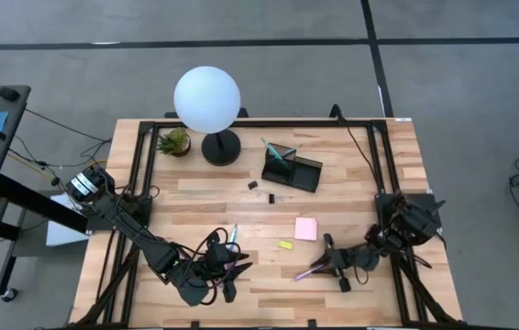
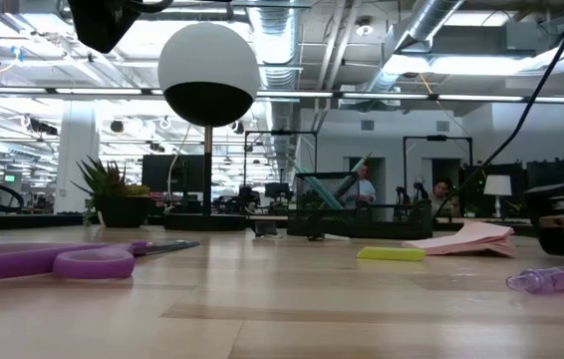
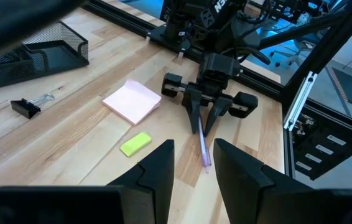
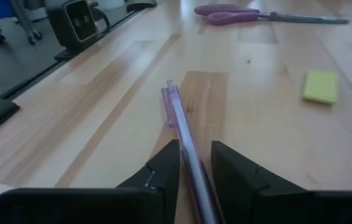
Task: Pick and place office supplies into organizer
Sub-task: Put the purple pen into the black desk organizer
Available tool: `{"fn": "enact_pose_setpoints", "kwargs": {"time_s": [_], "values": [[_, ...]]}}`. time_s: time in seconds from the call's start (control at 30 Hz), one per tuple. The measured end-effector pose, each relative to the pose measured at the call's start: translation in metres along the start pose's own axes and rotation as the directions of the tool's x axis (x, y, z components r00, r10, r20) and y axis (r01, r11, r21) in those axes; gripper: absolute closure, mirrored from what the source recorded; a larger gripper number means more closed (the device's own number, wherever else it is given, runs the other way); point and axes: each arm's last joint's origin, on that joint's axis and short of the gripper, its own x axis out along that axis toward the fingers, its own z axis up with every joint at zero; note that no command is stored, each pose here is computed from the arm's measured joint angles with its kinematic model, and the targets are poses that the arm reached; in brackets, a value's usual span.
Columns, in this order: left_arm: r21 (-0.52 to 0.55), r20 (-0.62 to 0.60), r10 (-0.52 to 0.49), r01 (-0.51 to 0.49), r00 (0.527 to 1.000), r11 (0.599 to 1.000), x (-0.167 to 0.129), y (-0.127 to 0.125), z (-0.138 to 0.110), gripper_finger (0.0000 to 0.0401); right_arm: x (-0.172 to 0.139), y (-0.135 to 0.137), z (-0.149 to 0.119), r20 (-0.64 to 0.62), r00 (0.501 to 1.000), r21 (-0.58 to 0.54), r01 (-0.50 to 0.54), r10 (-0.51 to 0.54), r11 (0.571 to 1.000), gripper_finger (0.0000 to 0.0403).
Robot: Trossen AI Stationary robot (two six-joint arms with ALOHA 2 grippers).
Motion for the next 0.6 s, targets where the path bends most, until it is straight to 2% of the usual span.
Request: {"fn": "enact_pose_setpoints", "kwargs": {"time_s": [0.23, 0.6], "values": [[-0.001, 0.002, 0.003, -0.003, 1.0, 1.0, 0.001, 0.0, 0.001, 0.0294, 0.009, -0.005, 0.006, 0.005, 0.999, 0.025, -0.04, 0.04, 0.999, 0.0378], [-0.003, 0.0, 0.003, -0.003, 1.0, 1.0, 0.002, 0.001, 0.001, 0.0294, 0.019, -0.005, 0.009, 0.014, 1.0, 0.02, -0.008, 0.007, 1.0, 0.0373]]}}
